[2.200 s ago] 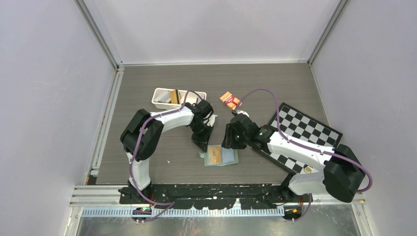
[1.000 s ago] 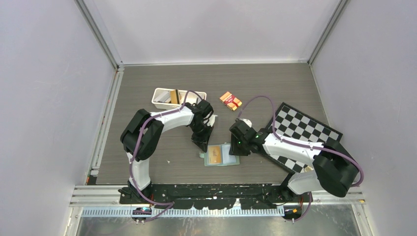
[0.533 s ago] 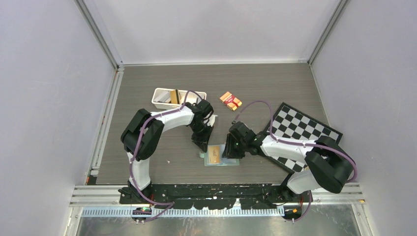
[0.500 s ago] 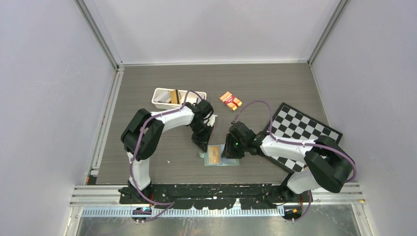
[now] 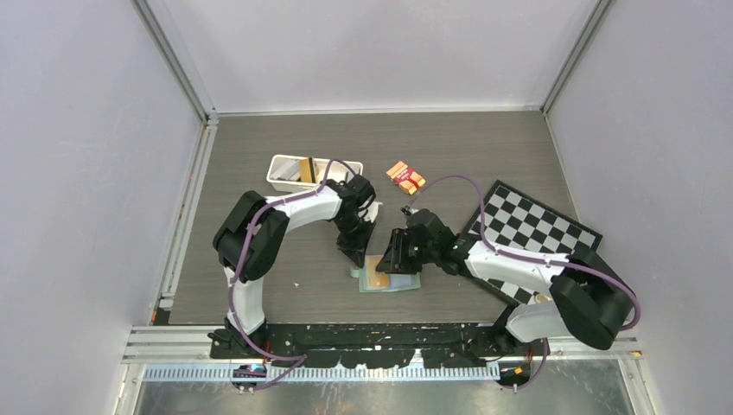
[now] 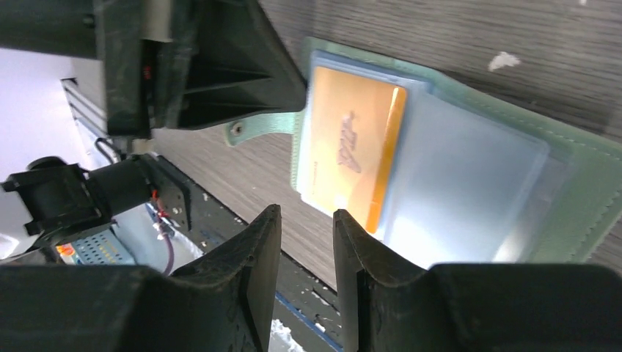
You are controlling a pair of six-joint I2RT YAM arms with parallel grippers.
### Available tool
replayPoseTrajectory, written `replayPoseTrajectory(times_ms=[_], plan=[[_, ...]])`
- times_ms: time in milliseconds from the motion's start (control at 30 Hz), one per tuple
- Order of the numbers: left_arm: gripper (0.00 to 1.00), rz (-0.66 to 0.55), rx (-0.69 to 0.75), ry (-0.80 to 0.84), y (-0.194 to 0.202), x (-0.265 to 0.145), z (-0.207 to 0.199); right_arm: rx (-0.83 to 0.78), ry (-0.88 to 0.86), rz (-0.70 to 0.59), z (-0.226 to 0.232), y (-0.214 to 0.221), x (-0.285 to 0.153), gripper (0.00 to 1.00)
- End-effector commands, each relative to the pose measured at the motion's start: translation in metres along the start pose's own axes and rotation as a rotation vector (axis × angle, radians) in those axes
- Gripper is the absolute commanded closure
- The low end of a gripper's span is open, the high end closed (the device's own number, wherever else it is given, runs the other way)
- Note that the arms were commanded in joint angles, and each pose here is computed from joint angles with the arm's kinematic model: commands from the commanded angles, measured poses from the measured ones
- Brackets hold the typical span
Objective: Put the credit cards into the card holder
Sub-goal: Insert the credit card into the card holder.
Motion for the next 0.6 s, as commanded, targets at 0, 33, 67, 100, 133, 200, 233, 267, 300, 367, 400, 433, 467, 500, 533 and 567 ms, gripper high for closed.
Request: replayPoseTrajectory(times_ms=[0,33,67,100,133,200,233,267,300,367,400,433,467,500,533,567], plan=[[1.0,-0.001,0.021,-0.057,-0.004,0.013,0.008,-0.02,-0.101,-0.047,0.02,-0.007,-0.013,0.62],[1.0,-0.003,0.023,-0.058,-0.005,0.013,0.008,-0.021,-0.082,-0.064,0.02,-0.009,-0.017,0.61],[1.0,-0.004,0.023,-0.058,-0.005,0.013,0.008,-0.02,-0.042,-0.079,0.016,-0.01,-0.021,0.61],[1.0,-0.005,0.024,-0.062,-0.005,0.012,0.009,-0.019,0.01,-0.095,0.011,-0.011,-0.025,0.6],[1.0,-0.007,0.025,-0.062,-0.005,0.012,0.009,-0.025,0.069,-0.113,0.004,-0.012,-0.029,0.6],[1.0,-0.008,0.026,-0.064,-0.005,0.011,0.009,-0.038,0.163,-0.132,-0.008,-0.013,-0.035,0.59],[1.0,-0.008,0.026,-0.066,-0.005,0.011,0.009,-0.043,0.199,-0.135,-0.014,-0.012,-0.038,0.58],[1.0,-0.011,0.027,-0.065,-0.005,0.011,0.009,-0.045,0.219,-0.126,-0.018,-0.01,-0.039,0.58],[1.0,-0.01,0.028,-0.068,-0.005,0.011,0.009,-0.042,0.258,-0.146,-0.024,-0.012,-0.04,0.58],[1.0,-0.009,0.028,-0.068,-0.005,0.011,0.009,-0.042,0.286,-0.147,-0.03,-0.012,-0.04,0.57],[1.0,-0.01,0.028,-0.067,-0.005,0.011,0.009,-0.041,0.295,-0.143,-0.032,-0.011,-0.039,0.57],[1.0,-0.008,0.027,-0.068,-0.005,0.011,0.009,-0.04,0.304,-0.143,-0.034,-0.011,-0.038,0.56],[1.0,-0.008,0.028,-0.068,-0.005,0.011,0.009,-0.04,0.312,-0.14,-0.036,-0.01,-0.037,0.56],[1.0,-0.006,0.027,-0.068,-0.005,0.011,0.009,-0.039,0.323,-0.137,-0.037,-0.01,-0.035,0.56],[1.0,-0.007,0.027,-0.068,-0.005,0.011,0.009,-0.04,0.329,-0.136,-0.039,-0.01,-0.034,0.57],[1.0,-0.004,0.026,-0.069,-0.004,0.012,0.01,-0.042,0.335,-0.134,-0.039,-0.01,-0.033,0.57]])
Point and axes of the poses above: each gripper's point midway between its finger pads, its own x axis out along the fingers, its own z axis along the line the jaws close on, y = z × x, the point moved 6 cm from there along -x, back along the fingers, and after that the axes turned 1 degree about x, right-handed, at the moved point
